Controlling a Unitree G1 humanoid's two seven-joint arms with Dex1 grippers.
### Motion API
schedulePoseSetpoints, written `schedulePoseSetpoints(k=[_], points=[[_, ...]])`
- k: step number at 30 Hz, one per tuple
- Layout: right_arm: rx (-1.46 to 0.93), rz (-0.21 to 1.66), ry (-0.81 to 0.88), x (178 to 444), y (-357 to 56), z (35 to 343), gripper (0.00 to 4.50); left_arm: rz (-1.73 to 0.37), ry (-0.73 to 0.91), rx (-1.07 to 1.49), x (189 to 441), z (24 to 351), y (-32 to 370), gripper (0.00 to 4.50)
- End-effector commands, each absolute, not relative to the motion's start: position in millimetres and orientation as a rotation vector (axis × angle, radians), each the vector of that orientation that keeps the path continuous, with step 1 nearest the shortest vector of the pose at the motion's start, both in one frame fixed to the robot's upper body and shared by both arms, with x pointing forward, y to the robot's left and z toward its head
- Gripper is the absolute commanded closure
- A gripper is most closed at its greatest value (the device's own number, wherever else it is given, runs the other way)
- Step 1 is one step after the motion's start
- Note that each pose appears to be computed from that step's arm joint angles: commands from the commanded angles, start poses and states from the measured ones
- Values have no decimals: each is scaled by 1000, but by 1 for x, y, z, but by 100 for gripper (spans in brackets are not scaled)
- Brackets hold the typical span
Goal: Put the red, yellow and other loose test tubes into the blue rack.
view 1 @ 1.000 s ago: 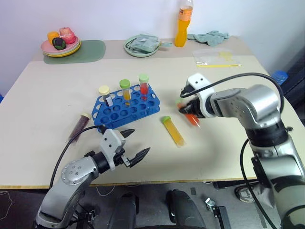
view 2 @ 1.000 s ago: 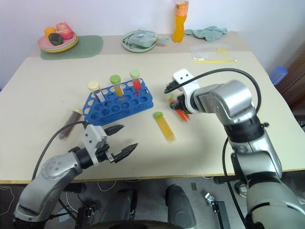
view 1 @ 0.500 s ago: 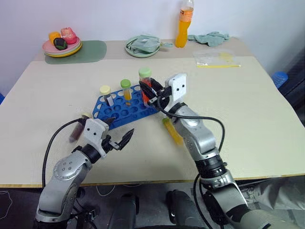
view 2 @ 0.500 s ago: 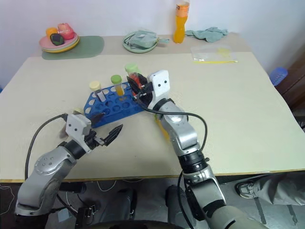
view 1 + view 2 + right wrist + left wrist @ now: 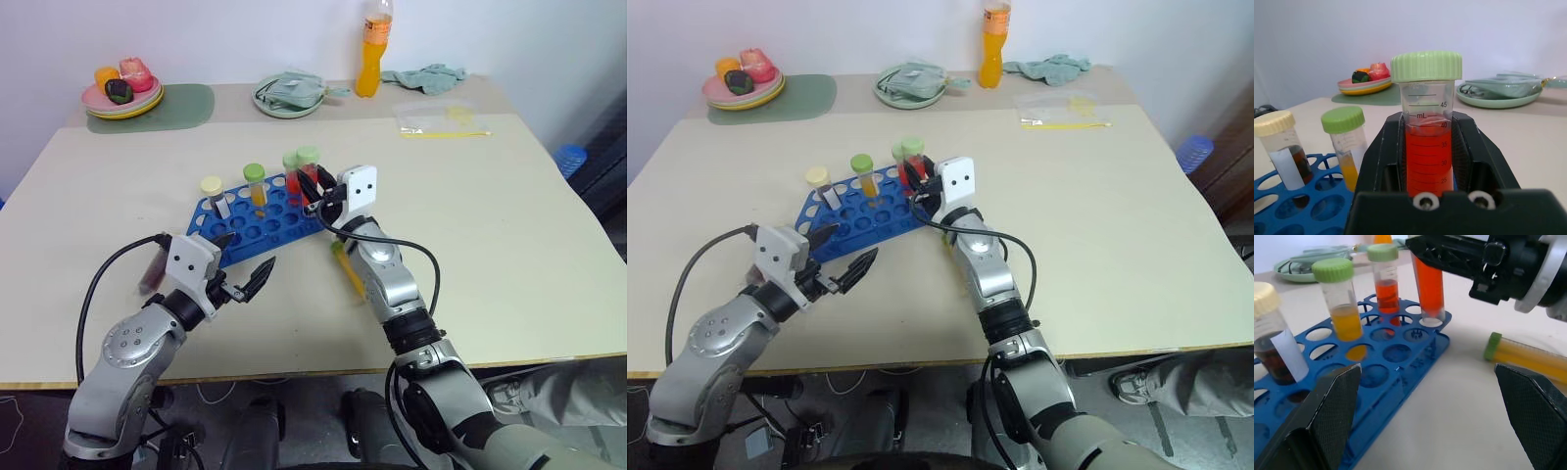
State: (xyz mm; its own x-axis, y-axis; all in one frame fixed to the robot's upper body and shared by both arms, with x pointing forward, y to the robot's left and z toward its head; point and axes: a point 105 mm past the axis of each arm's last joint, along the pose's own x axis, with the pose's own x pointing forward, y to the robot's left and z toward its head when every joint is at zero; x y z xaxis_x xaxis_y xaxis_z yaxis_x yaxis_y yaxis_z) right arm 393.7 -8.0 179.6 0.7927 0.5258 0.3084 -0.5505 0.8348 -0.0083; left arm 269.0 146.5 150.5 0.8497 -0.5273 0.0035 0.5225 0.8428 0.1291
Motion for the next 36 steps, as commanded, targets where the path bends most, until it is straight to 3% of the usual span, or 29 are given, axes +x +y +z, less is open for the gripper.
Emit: schedulePoseSetpoints(k=[1, 17, 33, 36], points=[[99, 585, -370, 392, -3, 192, 374, -567, -88, 134, 266, 162, 145, 0], [130, 648, -354, 383, 13, 173, 374, -573, -78, 134, 263, 154, 149, 0], [117, 591, -351, 396, 13, 166, 374, -578, -68, 134, 262, 144, 153, 0], [132, 613, -365, 392, 12, 169, 216, -577, -66, 133, 261, 141, 155, 0]])
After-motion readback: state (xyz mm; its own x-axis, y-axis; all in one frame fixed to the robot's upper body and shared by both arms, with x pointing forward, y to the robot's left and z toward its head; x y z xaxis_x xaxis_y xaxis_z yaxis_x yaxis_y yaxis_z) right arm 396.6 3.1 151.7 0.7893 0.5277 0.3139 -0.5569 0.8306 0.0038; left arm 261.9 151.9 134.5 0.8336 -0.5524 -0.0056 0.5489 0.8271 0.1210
